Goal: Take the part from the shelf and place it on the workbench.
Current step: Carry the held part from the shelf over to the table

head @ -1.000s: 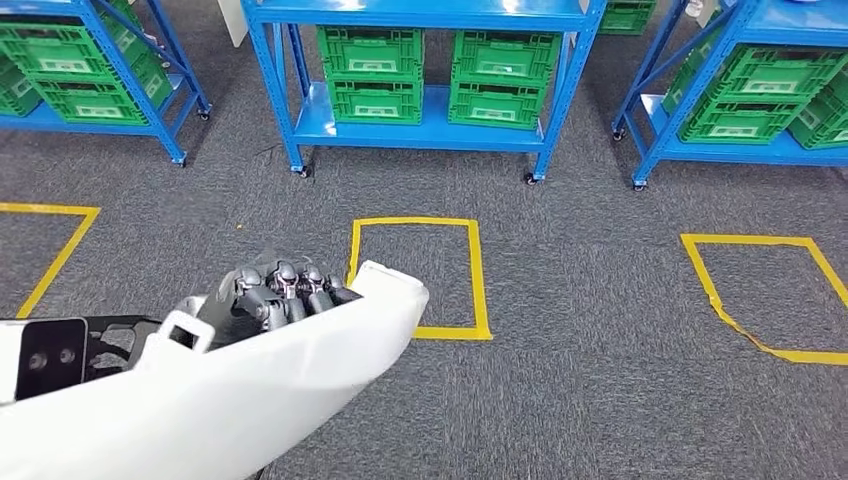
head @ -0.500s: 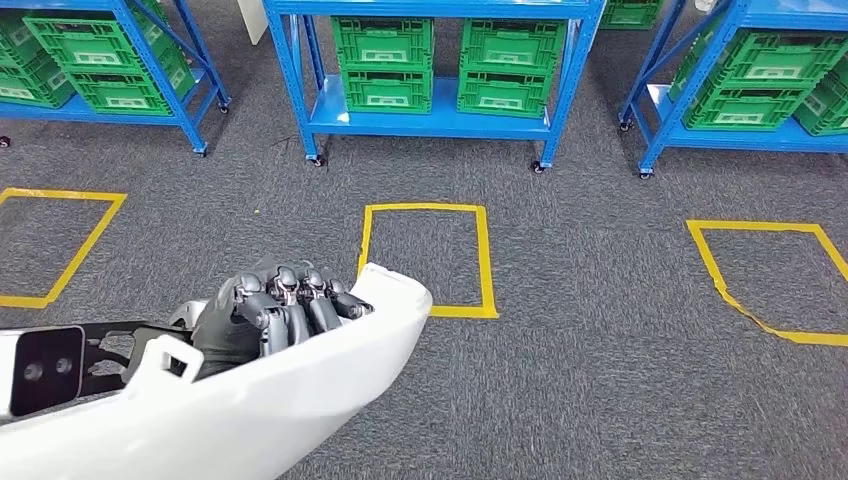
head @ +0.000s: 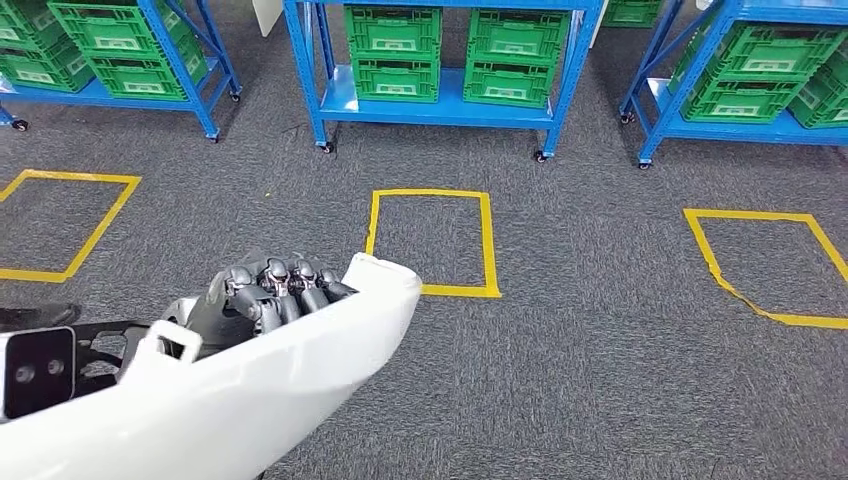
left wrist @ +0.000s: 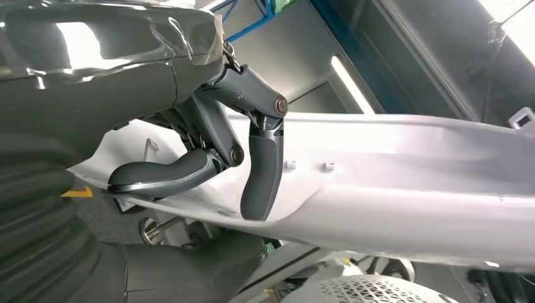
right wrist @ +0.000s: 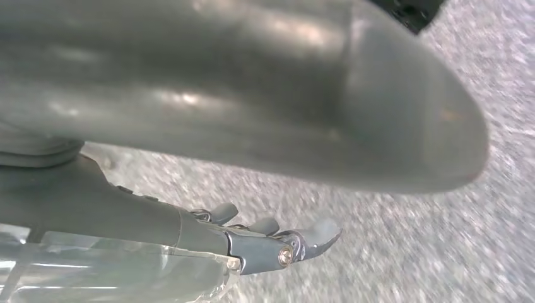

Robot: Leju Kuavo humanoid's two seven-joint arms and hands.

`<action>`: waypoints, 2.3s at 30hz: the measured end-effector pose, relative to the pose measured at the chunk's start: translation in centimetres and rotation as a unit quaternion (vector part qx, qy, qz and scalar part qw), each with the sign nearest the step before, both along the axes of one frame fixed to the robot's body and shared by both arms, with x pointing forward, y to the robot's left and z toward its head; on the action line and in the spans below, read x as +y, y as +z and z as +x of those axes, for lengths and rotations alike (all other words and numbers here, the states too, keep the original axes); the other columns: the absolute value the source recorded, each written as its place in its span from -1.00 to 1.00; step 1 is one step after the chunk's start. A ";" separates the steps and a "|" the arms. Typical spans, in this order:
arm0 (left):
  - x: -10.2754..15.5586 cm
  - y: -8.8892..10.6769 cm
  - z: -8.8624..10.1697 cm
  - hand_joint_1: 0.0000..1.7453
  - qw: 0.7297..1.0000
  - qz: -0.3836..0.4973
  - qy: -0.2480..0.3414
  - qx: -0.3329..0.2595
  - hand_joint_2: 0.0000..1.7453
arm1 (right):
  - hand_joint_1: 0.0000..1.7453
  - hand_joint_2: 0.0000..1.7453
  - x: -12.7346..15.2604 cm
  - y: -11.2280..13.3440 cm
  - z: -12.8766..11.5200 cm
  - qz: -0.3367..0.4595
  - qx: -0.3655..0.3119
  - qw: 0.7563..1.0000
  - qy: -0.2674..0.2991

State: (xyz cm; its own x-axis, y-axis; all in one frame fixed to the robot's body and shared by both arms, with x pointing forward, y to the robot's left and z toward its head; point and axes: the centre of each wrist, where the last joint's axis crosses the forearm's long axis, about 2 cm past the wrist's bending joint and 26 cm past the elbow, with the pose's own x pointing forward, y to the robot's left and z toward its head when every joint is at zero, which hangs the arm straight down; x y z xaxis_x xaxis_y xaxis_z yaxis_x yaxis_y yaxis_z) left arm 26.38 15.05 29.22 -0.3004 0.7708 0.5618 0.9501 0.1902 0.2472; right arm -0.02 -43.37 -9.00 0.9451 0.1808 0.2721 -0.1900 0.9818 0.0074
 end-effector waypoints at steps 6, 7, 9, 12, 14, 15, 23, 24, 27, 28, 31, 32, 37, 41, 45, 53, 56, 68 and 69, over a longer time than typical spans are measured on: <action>0.1 -0.1 0.0 1.00 1.000 -0.002 -0.001 -0.001 1.00 | -1.00 -1.00 -0.5 0.0 -0.1 0.048 -0.015 0.999 -0.007; 0.1 -0.1 0.0 1.00 1.000 -0.002 0.000 -0.001 1.00 | -1.00 -1.00 -0.7 0.0 -0.1 0.050 -0.014 0.999 -0.008; 0.1 -0.1 0.0 1.00 1.000 -0.001 0.001 -0.001 1.00 | -1.00 -1.00 -0.9 0.0 0.0 0.055 -0.014 0.998 -0.010; 0.1 0.0 0.1 1.00 1.000 0.000 0.003 -0.004 1.00 | -1.00 -1.00 -1.0 0.0 0.3 0.058 -0.017 0.998 -0.014; 0.1 0.0 0.1 1.00 1.000 0.001 0.005 -0.005 1.00 | -1.00 -1.00 -1.0 0.0 0.2 0.062 -0.016 0.998 -0.016; 0.1 0.0 0.1 1.00 1.000 0.001 0.006 -0.005 1.00 | -1.00 -1.00 -1.0 0.0 0.1 0.064 -0.015 0.998 -0.017; 0.1 0.0 0.1 1.00 1.000 0.007 0.004 -0.001 1.00 | -1.00 -1.00 -1.1 -0.1 -0.2 0.068 0.002 0.998 0.009; 0.1 0.1 0.1 1.00 1.000 0.008 0.001 0.000 1.00 | -1.00 -1.00 -1.0 -0.1 -0.2 0.065 0.006 0.998 0.021; -0.3 0.5 0.2 1.00 1.000 0.010 -0.003 0.000 1.00 | -1.00 -1.00 -0.9 -0.2 -0.1 0.056 0.019 0.996 0.065; -0.4 0.6 0.2 1.00 1.000 0.012 -0.004 0.000 1.00 | -1.00 -1.00 -0.9 -0.2 0.0 0.054 0.023 0.995 0.078; -0.8 0.6 0.2 1.00 1.000 0.019 -0.004 0.000 1.00 | -1.00 -1.00 -1.3 -0.1 0.2 0.047 0.035 0.991 0.117; -1.0 0.7 0.2 1.00 1.000 0.022 -0.004 -0.002 1.00 | -1.00 -1.00 -1.5 0.0 0.3 0.044 0.038 0.990 0.130; -1.7 0.2 0.1 1.00 0.999 0.042 -0.009 0.001 1.00 | -1.00 -1.00 -1.8 0.1 0.3 0.049 0.053 0.980 0.186; -2.3 0.1 0.2 1.00 0.998 0.055 -0.018 -0.002 1.00 | -1.00 -1.00 -1.4 0.0 0.5 0.063 0.063 0.967 0.240; -2.7 0.0 0.1 1.00 0.998 0.060 -0.027 0.001 1.00 | -1.00 -1.00 -0.6 -0.2 0.9 0.072 0.073 0.952 0.289; -2.9 -0.1 0.1 1.00 0.997 0.073 -0.029 0.014 1.00 | -1.00 -1.00 0.3 -0.5 1.2 0.070 0.075 0.940 0.325; -2.9 0.1 0.1 1.00 0.997 0.071 -0.035 0.013 1.00 | -1.00 -1.00 0.8 -0.6 1.5 0.073 0.073 0.937 0.335; -2.3 -0.5 0.0 1.00 0.996 0.079 -0.028 0.012 1.00 | -1.00 -1.00 0.4 -0.5 1.9 0.019 0.064 0.985 0.157; -2.2 -0.6 0.0 1.00 0.996 0.080 -0.028 0.012 1.00 | -1.00 -1.00 0.2 -0.5 1.9 0.017 0.061 0.989 0.134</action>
